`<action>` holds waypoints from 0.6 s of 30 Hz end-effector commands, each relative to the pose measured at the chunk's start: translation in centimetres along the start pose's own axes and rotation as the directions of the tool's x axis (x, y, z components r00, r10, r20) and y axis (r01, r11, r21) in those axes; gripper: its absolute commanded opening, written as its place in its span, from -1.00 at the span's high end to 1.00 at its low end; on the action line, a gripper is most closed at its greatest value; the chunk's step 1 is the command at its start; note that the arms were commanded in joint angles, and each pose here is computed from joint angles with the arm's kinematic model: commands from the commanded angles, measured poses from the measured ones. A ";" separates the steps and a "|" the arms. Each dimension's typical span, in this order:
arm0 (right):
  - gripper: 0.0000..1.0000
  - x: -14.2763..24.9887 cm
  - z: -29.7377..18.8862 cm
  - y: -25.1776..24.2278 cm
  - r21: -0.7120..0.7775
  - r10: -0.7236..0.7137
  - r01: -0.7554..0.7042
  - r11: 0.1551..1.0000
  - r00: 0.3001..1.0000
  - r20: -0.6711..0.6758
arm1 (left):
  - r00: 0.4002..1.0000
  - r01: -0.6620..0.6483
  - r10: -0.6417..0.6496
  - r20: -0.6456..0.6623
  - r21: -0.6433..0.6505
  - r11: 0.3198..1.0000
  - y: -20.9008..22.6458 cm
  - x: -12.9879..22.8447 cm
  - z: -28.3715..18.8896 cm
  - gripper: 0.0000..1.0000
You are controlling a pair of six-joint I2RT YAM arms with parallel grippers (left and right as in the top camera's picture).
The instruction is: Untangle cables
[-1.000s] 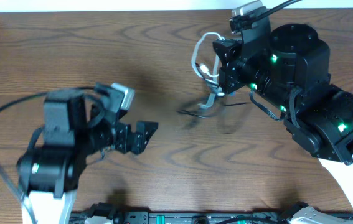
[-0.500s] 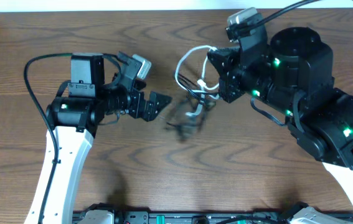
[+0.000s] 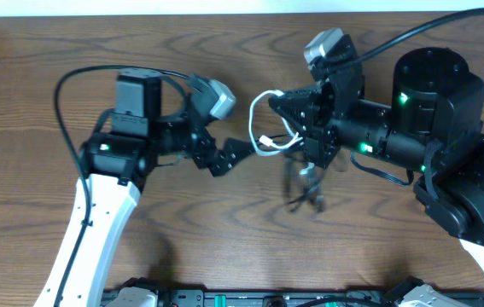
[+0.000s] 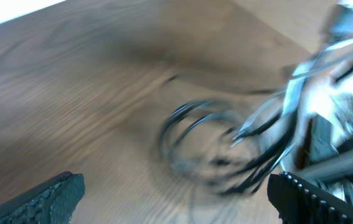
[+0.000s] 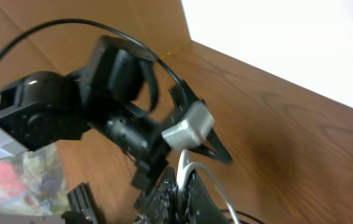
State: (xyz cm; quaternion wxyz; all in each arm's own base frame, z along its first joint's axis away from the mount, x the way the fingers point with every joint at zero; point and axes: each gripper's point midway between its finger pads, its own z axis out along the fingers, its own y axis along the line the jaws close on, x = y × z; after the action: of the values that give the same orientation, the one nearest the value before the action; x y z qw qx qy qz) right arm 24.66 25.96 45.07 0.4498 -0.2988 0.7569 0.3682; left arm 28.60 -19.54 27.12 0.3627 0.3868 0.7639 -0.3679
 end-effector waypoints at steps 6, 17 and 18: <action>0.97 -0.9 -2.7 2.3 -0.062 -0.082 0.086 0.994 0.995 0.053 | 0.977 -0.212 0.215 -0.004 0.154 0.965 -4.6 0.1 2.4 -0.96; 0.98 -0.6 -3.2 0.9 0.031 -0.084 0.082 0.996 0.996 0.043 | 0.971 -0.185 0.185 -0.149 0.015 0.983 -2.3 2.5 2.7 -0.96; 0.98 -0.7 -3.3 0.7 0.044 -0.084 0.082 0.996 0.995 0.046 | 0.971 -0.181 0.181 -0.155 0.015 0.983 -2.3 2.6 2.6 -0.96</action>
State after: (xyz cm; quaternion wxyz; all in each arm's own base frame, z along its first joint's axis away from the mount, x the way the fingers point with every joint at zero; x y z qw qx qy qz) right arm 22.66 24.61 45.86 0.4619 -0.3185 0.7462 0.3582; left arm 25.77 -22.50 25.33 0.3397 0.4821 0.7377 -0.3285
